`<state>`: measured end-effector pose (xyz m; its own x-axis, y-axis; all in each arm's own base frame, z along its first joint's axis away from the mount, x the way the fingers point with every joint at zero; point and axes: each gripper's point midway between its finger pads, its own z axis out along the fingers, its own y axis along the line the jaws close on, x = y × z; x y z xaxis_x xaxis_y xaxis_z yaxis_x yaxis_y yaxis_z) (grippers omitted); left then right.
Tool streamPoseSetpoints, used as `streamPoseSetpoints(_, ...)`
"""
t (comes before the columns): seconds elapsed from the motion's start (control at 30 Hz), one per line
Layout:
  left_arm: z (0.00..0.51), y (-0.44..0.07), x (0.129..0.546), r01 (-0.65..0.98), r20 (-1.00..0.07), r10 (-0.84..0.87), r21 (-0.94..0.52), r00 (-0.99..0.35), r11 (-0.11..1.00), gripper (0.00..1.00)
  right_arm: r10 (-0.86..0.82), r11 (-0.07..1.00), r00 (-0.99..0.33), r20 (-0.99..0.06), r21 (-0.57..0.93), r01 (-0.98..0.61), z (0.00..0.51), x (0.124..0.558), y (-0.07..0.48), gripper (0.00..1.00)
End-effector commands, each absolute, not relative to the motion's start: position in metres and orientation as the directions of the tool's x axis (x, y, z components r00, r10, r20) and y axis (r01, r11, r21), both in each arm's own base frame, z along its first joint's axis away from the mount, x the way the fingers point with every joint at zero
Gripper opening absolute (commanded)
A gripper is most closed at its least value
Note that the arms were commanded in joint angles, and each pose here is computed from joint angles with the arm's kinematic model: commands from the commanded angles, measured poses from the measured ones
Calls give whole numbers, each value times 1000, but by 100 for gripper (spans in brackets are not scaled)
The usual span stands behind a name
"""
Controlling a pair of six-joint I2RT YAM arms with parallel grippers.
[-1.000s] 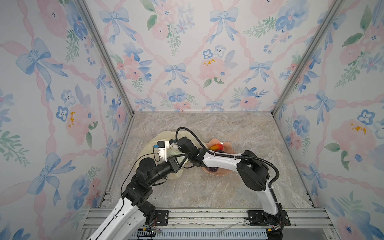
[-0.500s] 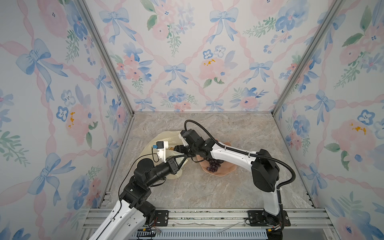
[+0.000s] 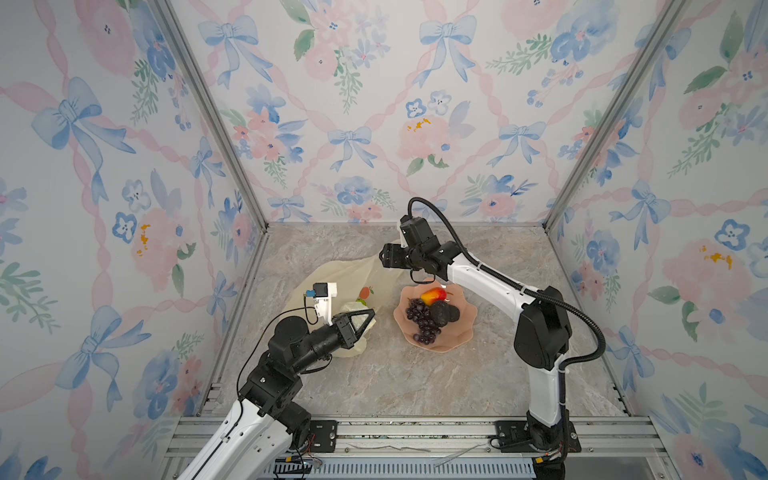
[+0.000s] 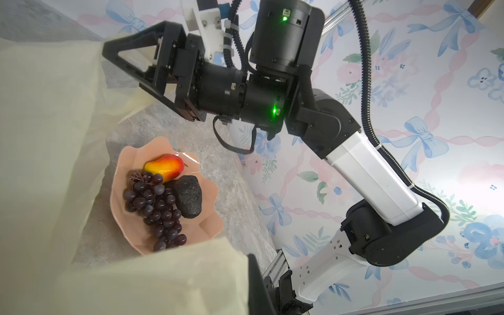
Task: Place the fruits into the plastic bag
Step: 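Withdraw the right gripper from the bag and move it over the bowl, then lower the right gripper onto the dark avocado in the bowl and grasp it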
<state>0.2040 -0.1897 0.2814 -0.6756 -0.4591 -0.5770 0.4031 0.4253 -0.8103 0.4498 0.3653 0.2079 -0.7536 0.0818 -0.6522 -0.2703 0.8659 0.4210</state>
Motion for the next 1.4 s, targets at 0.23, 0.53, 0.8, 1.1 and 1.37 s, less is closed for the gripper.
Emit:
streamPoseSetpoints(0.23, 302, -198, 213, 440, -577, -477, -816, -663, 375, 0, 111, 786, -758, -642, 523, -328, 255, 463, 344, 76)
streamPoseSetpoints(0.53, 294, -201, 217, 423, -561, -471, -826, -680, 373, 0, 104, 694, -788, -607, 612, -380, 305, 398, 315, 79)
streamPoseSetpoints(0.8, 286, -201, 214, 417, -558, -462, -827, -689, 377, 0, 34, 831, -799, -600, 461, -311, 316, 320, 231, 93)
streamPoseSetpoints(1.1, 283, -203, 213, 422, -567, -441, -819, -695, 388, 0, -74, 965, -895, -440, 195, -175, 242, 248, 151, 99)
streamPoseSetpoints(1.37, 281, -203, 213, 422, -566, -438, -820, -699, 387, 0, -102, 975, -930, -354, 151, -164, 188, 243, 165, 100)
